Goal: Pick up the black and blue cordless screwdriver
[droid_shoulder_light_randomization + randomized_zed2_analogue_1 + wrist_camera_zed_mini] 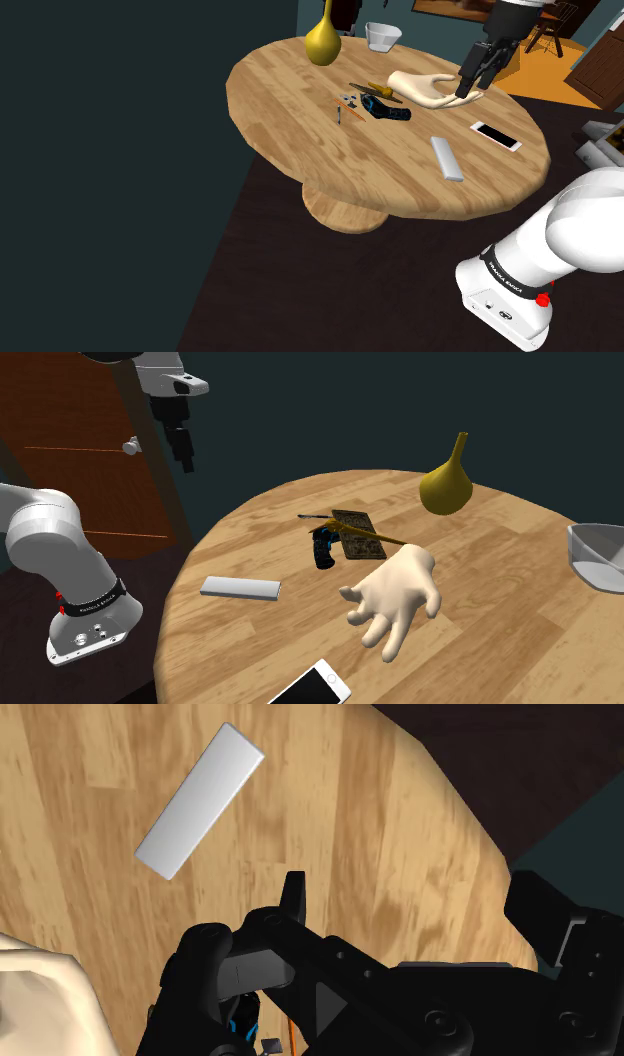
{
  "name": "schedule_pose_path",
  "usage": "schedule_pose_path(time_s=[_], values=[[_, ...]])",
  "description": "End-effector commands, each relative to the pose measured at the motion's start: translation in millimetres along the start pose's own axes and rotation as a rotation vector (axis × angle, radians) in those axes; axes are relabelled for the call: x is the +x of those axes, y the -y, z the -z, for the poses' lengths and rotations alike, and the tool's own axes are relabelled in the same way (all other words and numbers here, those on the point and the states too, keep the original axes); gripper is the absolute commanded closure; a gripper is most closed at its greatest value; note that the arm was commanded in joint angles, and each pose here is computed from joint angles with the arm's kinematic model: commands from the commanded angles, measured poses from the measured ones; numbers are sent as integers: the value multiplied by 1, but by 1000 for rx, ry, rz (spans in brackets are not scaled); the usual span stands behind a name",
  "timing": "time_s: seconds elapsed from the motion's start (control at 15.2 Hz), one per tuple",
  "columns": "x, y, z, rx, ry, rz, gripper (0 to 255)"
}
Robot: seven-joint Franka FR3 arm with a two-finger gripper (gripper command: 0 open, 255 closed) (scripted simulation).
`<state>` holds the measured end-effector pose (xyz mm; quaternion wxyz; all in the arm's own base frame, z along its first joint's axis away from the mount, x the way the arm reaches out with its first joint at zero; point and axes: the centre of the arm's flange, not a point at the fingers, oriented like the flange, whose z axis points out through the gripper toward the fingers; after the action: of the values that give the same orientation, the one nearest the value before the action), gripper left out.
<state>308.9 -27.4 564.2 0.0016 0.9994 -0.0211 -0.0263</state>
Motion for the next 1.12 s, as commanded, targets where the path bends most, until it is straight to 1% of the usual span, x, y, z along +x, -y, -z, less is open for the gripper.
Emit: schedule_pose_path(time_s=[0.0,0.53,1.06], values=[[0,0,0,0,0,0,0],[52,-75,-55,33,-40,190,0],[118,-137,-110,65,-80,380,0]])
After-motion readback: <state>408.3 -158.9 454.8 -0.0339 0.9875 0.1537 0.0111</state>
